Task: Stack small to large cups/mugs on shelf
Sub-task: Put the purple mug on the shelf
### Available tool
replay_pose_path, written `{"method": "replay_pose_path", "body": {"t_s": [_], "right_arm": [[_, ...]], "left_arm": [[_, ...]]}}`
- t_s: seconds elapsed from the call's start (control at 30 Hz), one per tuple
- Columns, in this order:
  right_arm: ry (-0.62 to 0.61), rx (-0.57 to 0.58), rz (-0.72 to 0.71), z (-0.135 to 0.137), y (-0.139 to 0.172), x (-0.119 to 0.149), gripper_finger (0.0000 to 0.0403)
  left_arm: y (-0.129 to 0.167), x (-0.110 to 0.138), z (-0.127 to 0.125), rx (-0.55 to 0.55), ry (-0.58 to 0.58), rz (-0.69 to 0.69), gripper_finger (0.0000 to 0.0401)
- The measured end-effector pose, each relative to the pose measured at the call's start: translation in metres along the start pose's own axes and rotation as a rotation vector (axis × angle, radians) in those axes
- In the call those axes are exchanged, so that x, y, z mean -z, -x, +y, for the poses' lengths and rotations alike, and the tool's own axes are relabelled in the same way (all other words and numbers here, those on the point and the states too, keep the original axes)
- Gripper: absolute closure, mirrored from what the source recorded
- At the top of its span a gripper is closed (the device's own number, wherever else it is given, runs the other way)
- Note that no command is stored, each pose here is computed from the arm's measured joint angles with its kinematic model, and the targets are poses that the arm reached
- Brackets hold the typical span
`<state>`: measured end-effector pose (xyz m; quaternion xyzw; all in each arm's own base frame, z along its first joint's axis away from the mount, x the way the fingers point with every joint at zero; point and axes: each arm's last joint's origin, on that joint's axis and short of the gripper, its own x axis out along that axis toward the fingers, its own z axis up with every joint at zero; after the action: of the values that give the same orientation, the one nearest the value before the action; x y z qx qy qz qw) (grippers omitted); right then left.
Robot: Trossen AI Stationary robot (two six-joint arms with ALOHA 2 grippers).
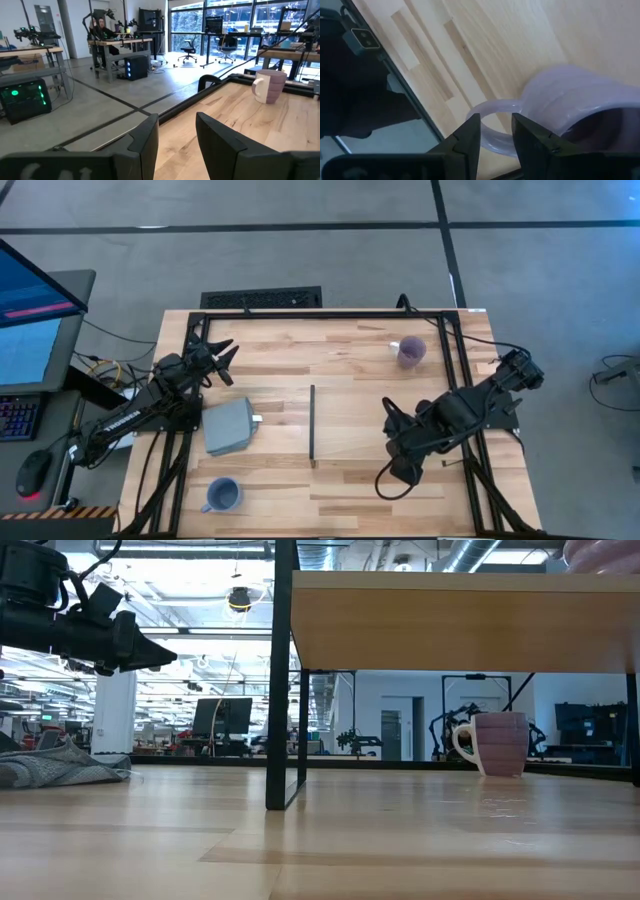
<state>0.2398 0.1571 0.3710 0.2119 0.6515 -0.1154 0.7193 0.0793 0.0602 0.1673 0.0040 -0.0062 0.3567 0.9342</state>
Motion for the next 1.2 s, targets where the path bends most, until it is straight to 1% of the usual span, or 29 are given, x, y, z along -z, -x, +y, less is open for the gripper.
{"method": "replay_pose_path", "body": {"t_s": [0.5,0.8,1.0,1.2], "right_arm": [[-0.072,-0.003,0.008,0.005,0.000,0.010,0.0269],[-0.085,-0.002,0.007,0.005,0.000,0.009,0.0269],[-0.001,-0.004,0.007,0.006,0.000,0.011,0.0269],[0.048,-0.005,0.007,0.006,0.000,0.011,0.0269]], "left_arm": [[0.000,0.000,0.000,0.000,0.001,0.000,0.0280],[0.000,0.000,0.000,0.000,0.001,0.000,0.0280],[0.000,0.000,0.000,0.000,0.001,0.000,0.0280],[0.000,0.000,0.000,0.000,0.001,-0.001,0.0280]]}}
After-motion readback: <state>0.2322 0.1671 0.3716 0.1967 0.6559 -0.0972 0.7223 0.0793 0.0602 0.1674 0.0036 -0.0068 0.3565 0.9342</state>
